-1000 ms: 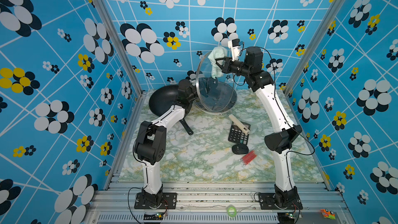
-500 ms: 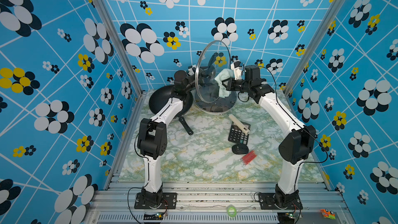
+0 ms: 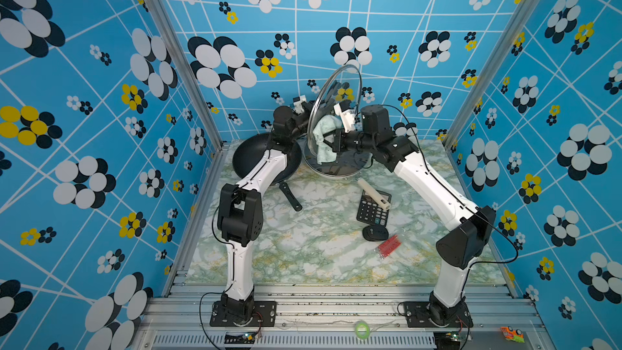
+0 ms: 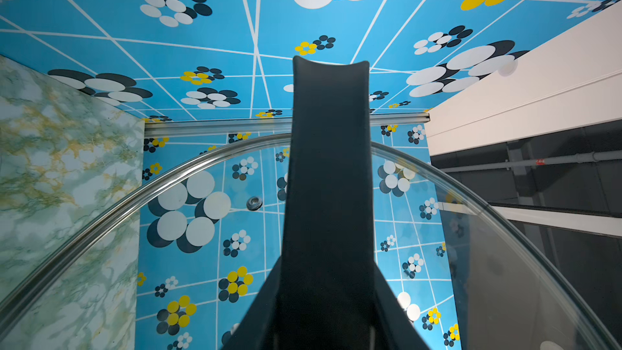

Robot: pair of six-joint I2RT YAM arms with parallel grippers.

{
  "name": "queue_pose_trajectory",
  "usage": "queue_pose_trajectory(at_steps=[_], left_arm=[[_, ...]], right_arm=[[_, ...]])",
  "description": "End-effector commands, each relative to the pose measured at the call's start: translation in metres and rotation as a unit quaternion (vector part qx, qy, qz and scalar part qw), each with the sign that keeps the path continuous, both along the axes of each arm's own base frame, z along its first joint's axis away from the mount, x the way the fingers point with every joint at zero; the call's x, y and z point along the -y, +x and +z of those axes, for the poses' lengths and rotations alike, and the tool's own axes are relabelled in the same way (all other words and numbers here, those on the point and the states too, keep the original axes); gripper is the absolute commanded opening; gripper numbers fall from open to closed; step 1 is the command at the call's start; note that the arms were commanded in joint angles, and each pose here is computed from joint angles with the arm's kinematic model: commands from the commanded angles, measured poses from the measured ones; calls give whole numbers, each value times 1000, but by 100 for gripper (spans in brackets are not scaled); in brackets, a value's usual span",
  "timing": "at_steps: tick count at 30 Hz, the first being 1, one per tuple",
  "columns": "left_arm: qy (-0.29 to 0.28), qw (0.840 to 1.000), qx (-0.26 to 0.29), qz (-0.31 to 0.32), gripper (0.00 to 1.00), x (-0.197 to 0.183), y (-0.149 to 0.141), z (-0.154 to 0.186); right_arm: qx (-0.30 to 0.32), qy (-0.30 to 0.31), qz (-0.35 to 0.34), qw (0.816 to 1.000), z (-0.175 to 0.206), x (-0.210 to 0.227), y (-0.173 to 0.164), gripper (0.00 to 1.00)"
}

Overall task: Wipe the pot lid with a cloth
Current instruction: Wipe the pot lid.

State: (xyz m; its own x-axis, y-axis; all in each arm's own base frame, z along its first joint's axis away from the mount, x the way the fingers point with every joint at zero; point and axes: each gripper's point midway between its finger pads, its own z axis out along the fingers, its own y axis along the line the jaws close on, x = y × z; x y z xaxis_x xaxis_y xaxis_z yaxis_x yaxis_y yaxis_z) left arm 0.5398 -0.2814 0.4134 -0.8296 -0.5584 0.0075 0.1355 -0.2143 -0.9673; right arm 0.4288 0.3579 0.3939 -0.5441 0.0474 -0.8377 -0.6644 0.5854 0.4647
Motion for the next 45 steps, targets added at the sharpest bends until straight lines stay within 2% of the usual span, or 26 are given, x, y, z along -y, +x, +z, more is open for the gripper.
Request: queue_pose_trajectory(at_steps=[1, 4, 6, 9, 13, 17, 21, 24, 29, 34, 40, 45], left_arm=[[-12, 995, 95, -25, 0, 14, -47, 50], [-12, 992, 122, -35, 0, 12, -64, 56], [-5, 988, 148, -48, 0, 11, -80, 65], [13, 982, 178, -57, 0, 7, -99, 78], [35, 979, 196, -35, 0, -8, -104, 86], [24, 978, 209, 3, 0, -31, -95, 97], [11, 978, 206, 17, 0, -41, -79, 103], [0, 978, 210, 14, 0, -39, -73, 110], [13, 978, 207, 35, 0, -47, -64, 110], [48, 979, 185, 75, 0, -58, -47, 94], [95, 980, 151, 87, 0, -51, -30, 62], [123, 981, 135, 62, 0, -31, -37, 44]], right_arm=[[66, 19, -17, 997, 47, 6, 23, 0], [61, 63, -43, 995, 71, 25, 48, 0], [75, 65, -60, 993, 78, 37, 57, 0], [73, 58, -86, 992, 75, 54, 70, 0], [17, 40, -91, 995, 49, 63, 70, 0], [-40, 3, -71, 997, 5, 58, 44, 0], [-48, -15, -28, 998, -20, 40, 8, 0], [-36, -15, -14, 999, -16, 33, -9, 0], [-18, -23, -23, 999, -8, 38, -13, 0], [-14, -28, -6, 999, -7, 34, -14, 0], [16, -25, 25, 999, 12, 17, -15, 0], [62, -40, 24, 997, 36, 11, 1, 0]])
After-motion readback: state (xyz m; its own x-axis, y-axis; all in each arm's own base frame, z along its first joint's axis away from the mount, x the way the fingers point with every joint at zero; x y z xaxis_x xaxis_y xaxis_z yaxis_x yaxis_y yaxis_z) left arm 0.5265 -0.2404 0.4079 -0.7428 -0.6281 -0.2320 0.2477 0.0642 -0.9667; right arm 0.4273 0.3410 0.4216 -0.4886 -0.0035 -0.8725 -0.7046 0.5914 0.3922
